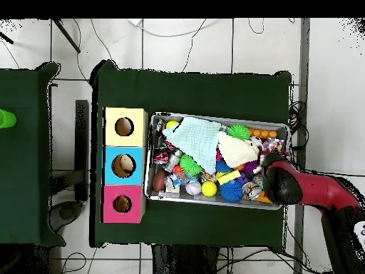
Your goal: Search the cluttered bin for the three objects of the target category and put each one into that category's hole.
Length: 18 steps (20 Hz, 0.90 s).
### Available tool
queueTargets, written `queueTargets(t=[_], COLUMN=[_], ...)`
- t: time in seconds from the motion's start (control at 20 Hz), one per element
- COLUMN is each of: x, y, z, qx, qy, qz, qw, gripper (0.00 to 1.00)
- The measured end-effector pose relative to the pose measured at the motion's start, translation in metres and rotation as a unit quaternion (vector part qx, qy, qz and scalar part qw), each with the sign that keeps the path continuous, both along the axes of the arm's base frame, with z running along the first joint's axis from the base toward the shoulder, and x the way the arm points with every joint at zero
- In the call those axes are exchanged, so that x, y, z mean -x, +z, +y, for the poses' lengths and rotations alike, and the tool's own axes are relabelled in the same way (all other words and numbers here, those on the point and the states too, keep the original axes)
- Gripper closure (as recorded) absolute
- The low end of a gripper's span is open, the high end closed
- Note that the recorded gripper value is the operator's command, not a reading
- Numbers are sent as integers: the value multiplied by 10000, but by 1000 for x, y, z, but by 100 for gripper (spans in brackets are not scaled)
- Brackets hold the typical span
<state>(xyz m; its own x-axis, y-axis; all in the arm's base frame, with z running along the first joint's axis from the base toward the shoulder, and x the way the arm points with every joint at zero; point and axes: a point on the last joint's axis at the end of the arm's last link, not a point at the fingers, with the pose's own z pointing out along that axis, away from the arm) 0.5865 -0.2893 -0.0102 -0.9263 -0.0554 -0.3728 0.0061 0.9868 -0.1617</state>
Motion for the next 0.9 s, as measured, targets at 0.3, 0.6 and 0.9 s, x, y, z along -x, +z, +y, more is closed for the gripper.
queueTargets(t=[0.3,0.6,0.9], x=[-4,-8,-13], y=[18,49,70], z=[17,46,71], qx=[-5,14,47], qy=[107,244,390], qz=[-26,-34,-41], qw=[9999,9997,9992], gripper=[0,0,0])
